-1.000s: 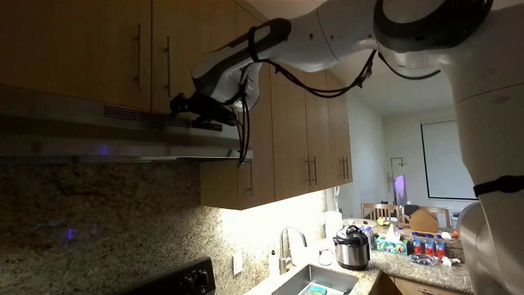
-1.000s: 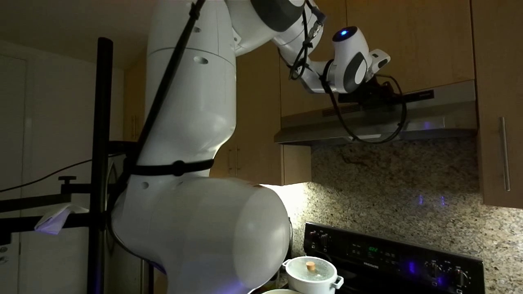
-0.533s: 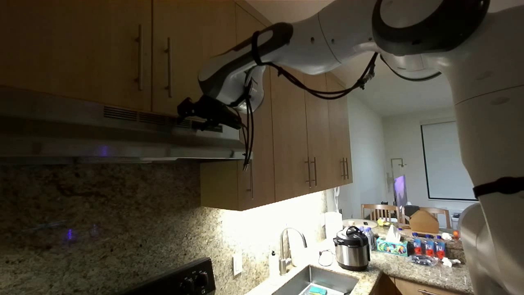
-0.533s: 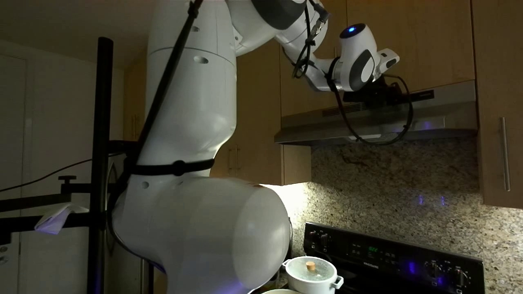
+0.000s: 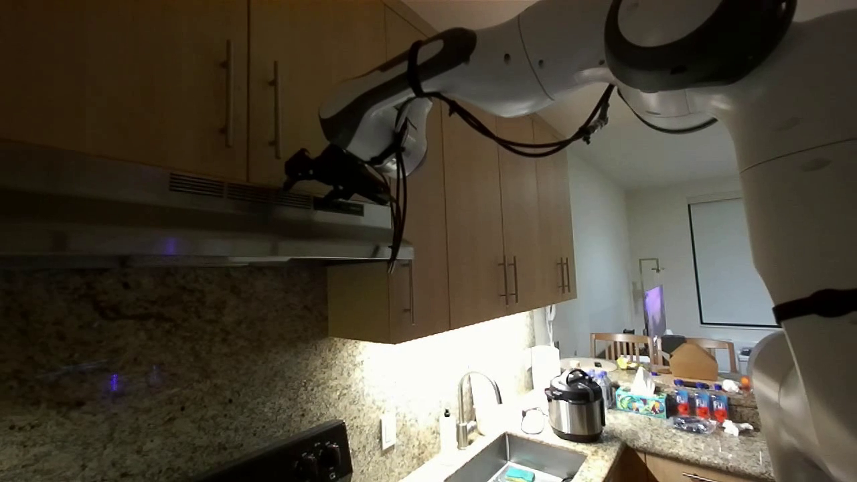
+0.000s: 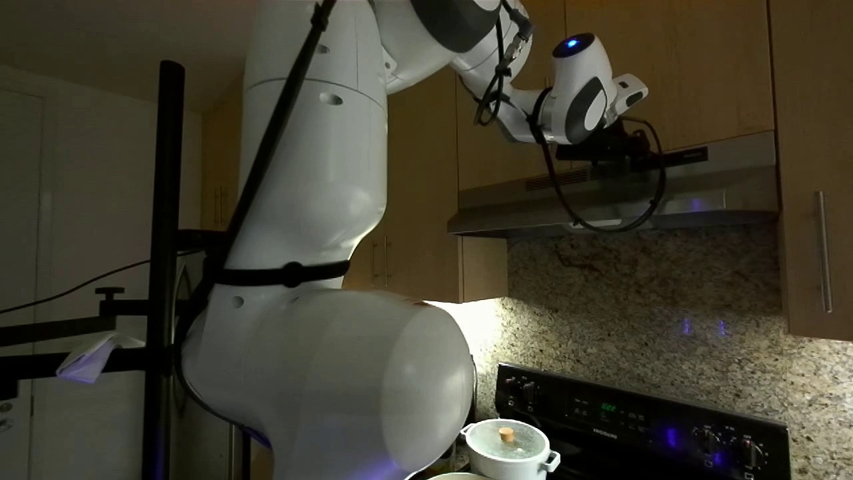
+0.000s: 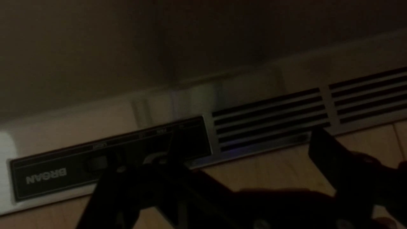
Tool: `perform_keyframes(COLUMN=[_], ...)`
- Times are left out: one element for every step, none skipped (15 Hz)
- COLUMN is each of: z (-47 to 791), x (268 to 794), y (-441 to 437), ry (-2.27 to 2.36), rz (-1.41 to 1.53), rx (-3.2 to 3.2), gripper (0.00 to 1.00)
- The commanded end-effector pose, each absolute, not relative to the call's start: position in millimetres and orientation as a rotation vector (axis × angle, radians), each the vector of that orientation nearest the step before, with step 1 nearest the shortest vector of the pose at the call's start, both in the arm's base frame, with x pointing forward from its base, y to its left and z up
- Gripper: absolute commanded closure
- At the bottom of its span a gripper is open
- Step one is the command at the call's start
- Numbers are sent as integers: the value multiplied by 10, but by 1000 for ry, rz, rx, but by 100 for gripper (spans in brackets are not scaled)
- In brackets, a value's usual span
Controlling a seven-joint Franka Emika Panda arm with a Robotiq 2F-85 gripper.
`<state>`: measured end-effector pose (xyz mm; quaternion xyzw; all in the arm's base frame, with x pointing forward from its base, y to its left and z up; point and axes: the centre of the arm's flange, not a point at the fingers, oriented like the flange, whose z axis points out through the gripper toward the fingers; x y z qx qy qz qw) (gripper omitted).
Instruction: Turn on the stove overhead light
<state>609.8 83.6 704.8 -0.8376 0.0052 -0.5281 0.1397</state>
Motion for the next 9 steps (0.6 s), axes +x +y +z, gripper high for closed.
perform_keyframes(z=[7137, 7149, 7152, 7135, 7121, 7115, 7116, 7129, 7146], x=[6230, 6262, 6290, 6323, 6346, 6362, 6368, 6365, 6360], y=[820, 825, 823, 810, 783, 759, 742, 724, 716], ry=[-32, -32, -31, -25, -17, -9, -5, -2, -2], rz=[-1520, -1520, -1513, -1501, -1486, -1476, -1467, -1461, -1460], rx=[-2420, -2426, -2427, -2438, -2451, -2461, -2469, -2473, -2473], gripper=[0, 0, 0, 0, 0, 0, 0, 0, 0])
